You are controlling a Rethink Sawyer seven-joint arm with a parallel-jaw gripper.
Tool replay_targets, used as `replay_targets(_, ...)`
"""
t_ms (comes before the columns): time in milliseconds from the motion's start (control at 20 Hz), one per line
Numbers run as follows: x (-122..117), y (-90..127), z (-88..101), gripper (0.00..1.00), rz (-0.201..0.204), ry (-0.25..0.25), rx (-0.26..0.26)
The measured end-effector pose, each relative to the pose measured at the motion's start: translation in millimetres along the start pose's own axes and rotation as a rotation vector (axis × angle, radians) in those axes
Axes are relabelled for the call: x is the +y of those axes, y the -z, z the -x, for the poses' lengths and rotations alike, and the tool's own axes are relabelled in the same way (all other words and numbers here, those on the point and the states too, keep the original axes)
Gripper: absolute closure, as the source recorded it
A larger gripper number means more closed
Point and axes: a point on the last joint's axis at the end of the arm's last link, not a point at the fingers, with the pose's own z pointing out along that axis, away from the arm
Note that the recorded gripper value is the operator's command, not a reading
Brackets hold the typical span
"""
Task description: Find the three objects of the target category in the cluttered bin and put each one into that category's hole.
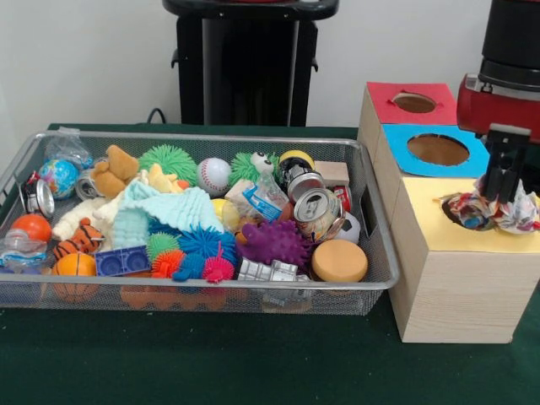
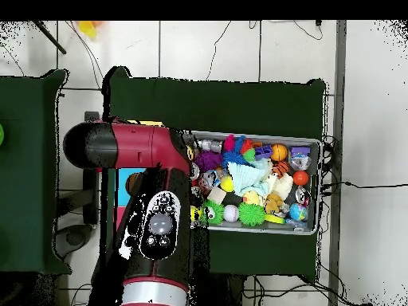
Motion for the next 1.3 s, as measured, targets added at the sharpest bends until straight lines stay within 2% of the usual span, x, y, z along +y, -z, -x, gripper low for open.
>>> replay_targets(600,-10,4,9.0,1.00,-0.007,-0.013,-0.010)
replay_targets(900,-34,-4,16.3,1.00,-0.024,-0.047,0.008)
replay_targets(1300,-52,-9,19.9,1.00,-0.037,-0.072,0.023)
